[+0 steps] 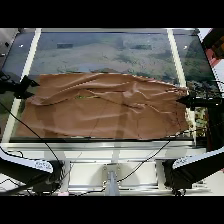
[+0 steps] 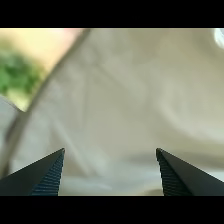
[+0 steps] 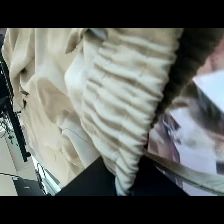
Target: Fold the clothes and pants, and hang the long-sleeved shirts on hangers.
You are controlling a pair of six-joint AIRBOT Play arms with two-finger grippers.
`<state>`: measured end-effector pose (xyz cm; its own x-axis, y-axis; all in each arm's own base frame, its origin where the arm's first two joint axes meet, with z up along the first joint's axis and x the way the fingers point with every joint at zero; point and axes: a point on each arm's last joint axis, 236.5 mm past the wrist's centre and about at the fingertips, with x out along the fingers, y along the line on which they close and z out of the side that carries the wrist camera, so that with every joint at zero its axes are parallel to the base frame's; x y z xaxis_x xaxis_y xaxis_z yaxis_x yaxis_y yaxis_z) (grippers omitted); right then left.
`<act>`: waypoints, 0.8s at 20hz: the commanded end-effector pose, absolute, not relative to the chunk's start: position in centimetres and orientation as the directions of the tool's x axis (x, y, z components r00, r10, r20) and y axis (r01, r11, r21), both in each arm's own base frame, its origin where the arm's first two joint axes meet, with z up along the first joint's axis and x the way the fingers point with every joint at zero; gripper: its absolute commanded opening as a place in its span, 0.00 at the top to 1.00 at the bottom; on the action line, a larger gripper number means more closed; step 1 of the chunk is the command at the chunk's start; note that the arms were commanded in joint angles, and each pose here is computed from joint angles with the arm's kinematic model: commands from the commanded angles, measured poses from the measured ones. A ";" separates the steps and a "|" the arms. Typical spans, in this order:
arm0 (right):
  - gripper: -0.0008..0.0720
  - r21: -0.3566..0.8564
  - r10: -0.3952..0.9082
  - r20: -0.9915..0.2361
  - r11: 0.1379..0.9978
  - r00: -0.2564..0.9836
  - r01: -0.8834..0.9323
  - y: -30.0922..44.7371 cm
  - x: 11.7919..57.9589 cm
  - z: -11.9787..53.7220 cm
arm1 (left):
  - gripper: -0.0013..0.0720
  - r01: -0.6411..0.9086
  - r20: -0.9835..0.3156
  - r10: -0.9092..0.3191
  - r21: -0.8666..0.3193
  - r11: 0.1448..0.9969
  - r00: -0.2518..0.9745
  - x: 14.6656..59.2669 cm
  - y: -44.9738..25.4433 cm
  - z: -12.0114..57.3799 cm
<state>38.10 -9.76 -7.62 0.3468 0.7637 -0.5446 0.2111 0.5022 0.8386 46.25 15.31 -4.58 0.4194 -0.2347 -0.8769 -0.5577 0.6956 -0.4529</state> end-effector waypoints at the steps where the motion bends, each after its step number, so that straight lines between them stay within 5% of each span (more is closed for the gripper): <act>1: 0.95 0.833 0.762 -0.554 0.511 0.337 0.213 -9.8 37.9 -7.8 | 0.09 -0.534 -0.921 -0.132 -0.324 0.781 0.365 45.2 18.1 -5.5; 10: 0.95 0.824 0.746 -0.566 0.522 0.351 0.219 -10.2 38.2 -8.1 | 0.10 -0.423 -0.949 -0.195 -0.287 0.860 0.248 43.0 17.5 -9.0; 16: 0.95 0.825 0.747 -0.565 0.521 0.351 0.219 -10.1 38.2 -8.1 | 0.10 -0.414 -0.929 -0.265 -0.355 0.838 0.258 43.6 16.1 -9.9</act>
